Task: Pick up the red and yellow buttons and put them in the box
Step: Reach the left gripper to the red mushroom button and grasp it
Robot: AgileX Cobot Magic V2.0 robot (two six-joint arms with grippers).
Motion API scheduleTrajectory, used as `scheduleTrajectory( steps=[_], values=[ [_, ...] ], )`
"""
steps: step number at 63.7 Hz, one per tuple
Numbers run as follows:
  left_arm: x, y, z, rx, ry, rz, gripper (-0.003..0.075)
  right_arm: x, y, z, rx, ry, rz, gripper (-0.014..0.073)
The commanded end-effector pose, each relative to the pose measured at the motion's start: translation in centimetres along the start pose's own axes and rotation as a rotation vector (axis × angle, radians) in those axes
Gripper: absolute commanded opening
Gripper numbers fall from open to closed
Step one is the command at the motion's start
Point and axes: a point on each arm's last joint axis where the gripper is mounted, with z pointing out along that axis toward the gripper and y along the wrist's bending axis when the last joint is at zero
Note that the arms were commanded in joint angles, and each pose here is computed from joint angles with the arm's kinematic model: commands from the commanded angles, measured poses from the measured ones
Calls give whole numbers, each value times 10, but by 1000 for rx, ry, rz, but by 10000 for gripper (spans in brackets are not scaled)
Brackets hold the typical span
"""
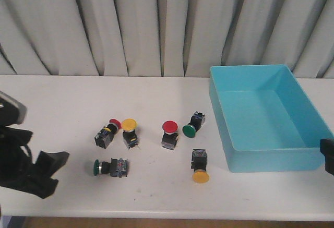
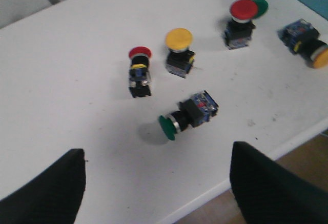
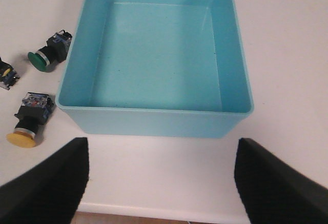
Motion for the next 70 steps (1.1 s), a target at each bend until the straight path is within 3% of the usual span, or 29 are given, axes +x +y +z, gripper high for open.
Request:
scheduleTrajectory(
  steps=[1, 21, 41, 70],
  values=[
    [-23, -13, 11, 54, -70, 30, 554, -12, -2, -4, 10, -72, -10, 548],
    [-71, -54, 78, 158, 30, 120, 554, -11, -2, -4, 10, -58, -10, 548],
    [-113, -83, 155, 183, 68, 147, 554, -11, -2, -4, 10, -58, -10, 548],
    [-142, -100, 234, 177, 175, 111, 554, -11, -2, -4, 10, -58, -10, 548]
  ],
)
